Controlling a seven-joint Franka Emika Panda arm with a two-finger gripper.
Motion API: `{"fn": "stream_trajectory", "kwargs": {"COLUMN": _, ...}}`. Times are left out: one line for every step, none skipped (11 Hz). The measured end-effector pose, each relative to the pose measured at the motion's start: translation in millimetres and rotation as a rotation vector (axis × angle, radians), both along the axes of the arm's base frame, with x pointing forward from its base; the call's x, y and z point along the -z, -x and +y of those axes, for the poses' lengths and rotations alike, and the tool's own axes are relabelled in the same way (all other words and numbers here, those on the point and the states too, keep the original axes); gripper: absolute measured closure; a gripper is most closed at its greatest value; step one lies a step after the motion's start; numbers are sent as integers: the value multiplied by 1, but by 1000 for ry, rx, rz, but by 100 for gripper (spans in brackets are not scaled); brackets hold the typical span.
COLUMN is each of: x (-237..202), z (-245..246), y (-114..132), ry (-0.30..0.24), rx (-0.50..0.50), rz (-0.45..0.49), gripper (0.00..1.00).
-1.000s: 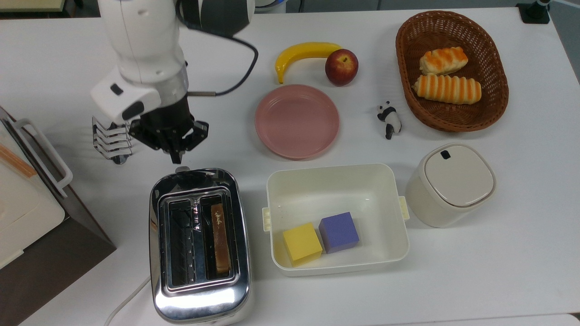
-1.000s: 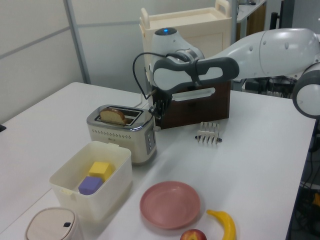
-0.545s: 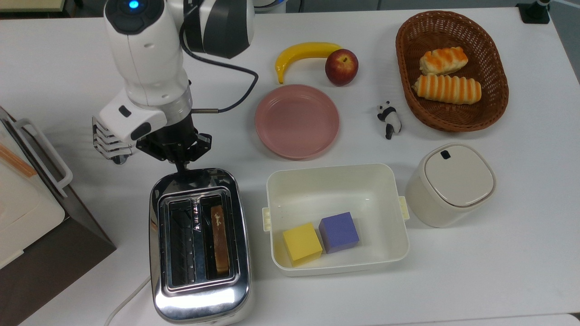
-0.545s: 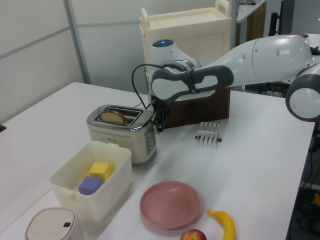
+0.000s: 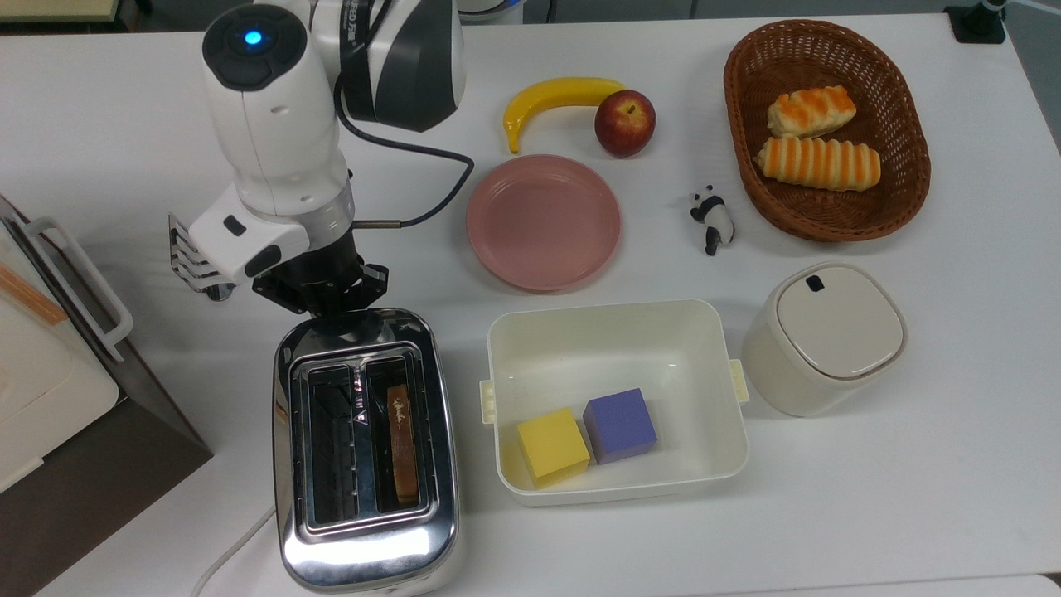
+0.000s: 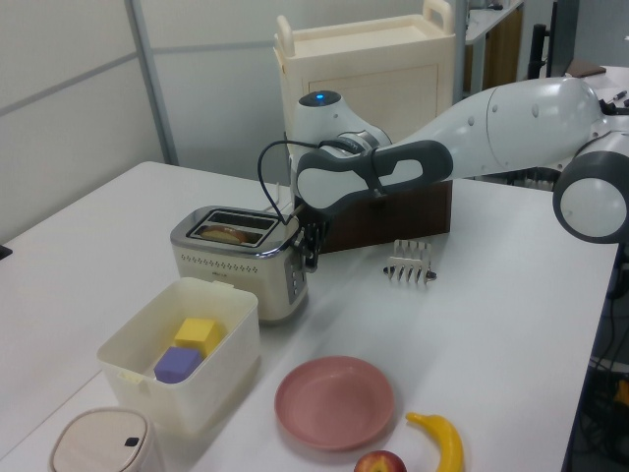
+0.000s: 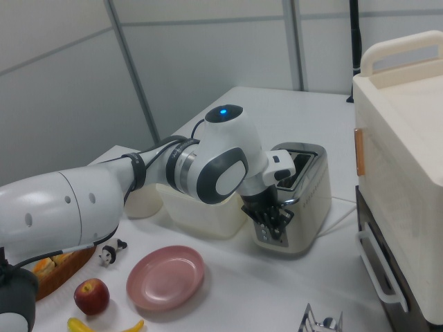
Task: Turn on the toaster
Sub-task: 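Press the toaster lever down with the gripper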
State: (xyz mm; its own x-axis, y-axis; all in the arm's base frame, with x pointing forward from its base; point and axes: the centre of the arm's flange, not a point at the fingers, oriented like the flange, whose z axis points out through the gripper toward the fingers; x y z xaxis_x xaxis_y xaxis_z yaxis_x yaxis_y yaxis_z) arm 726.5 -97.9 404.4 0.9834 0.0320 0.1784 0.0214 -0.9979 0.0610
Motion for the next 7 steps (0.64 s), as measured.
{"fn": "stream_trajectory", "kwargs": {"x": 3, "z": 0, "y": 0, "ry": 0, "rx": -2, "rz": 3, "gripper": 99}}
{"fn": "stream_trajectory", "kwargs": {"x": 5, "z": 0, "y": -1, "ry": 0, "rx": -3, "rz": 5, "gripper": 99}}
{"fn": "stream_trajectory", "kwargs": {"x": 5, "z": 0, "y": -1, "ry": 0, "rx": -4, "rz": 5, "gripper": 99}}
{"fn": "stream_trajectory", "kwargs": {"x": 8, "z": 0, "y": -1, "ry": 1, "rx": -5, "rz": 9, "gripper": 99}}
{"fn": "stream_trajectory", "kwargs": {"x": 12, "z": 0, "y": -2, "ry": 7, "rx": -10, "rz": 13, "gripper": 99}}
{"fn": "stream_trajectory", "kwargs": {"x": 17, "z": 1, "y": -2, "ry": 14, "rx": -16, "rz": 18, "gripper": 99}}
{"fn": "stream_trajectory", "kwargs": {"x": 20, "z": 2, "y": -3, "ry": 18, "rx": -19, "rz": 22, "gripper": 99}}
